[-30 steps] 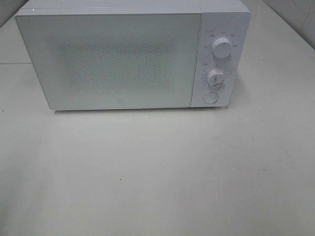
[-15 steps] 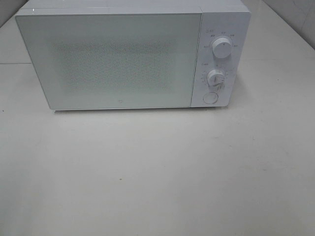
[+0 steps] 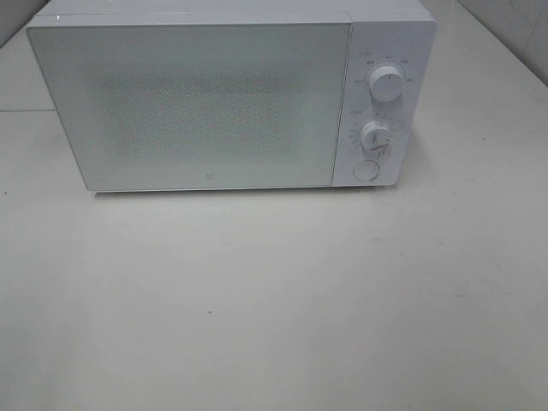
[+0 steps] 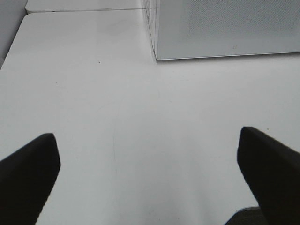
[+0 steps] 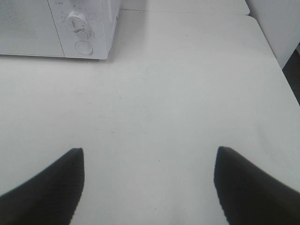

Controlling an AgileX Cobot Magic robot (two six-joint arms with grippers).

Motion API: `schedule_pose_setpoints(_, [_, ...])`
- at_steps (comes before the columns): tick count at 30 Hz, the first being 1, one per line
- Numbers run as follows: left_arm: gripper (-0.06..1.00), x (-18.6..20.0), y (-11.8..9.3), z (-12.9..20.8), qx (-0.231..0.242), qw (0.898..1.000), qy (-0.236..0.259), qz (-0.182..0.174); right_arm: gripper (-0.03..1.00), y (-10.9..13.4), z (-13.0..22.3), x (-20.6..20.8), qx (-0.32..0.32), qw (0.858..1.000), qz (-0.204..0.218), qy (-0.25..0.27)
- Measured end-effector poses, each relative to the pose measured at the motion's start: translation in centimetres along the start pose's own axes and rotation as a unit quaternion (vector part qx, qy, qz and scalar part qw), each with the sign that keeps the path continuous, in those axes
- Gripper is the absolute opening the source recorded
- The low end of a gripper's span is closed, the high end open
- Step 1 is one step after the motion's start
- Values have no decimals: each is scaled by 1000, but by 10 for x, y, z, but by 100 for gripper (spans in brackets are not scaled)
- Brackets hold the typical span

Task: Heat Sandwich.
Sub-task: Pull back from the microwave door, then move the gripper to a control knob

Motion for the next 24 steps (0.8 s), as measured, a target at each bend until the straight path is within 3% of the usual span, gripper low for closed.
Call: schedule_pose_setpoints(24, [97,0,0,0,0,1000,0,0,74,0,0,0,0,1000,0,0])
Point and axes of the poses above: a point on each arm's last joint axis where the gripper is mounted, x pointing back along that axis away from the gripper, y along the wrist's bending axis when the last joint is at zero, z = x × y, the point moved 8 cm from there along -x, pointing out along that axis toward the gripper, and after that the axes turned 11 degrees about -x, right-handed, at the moved point
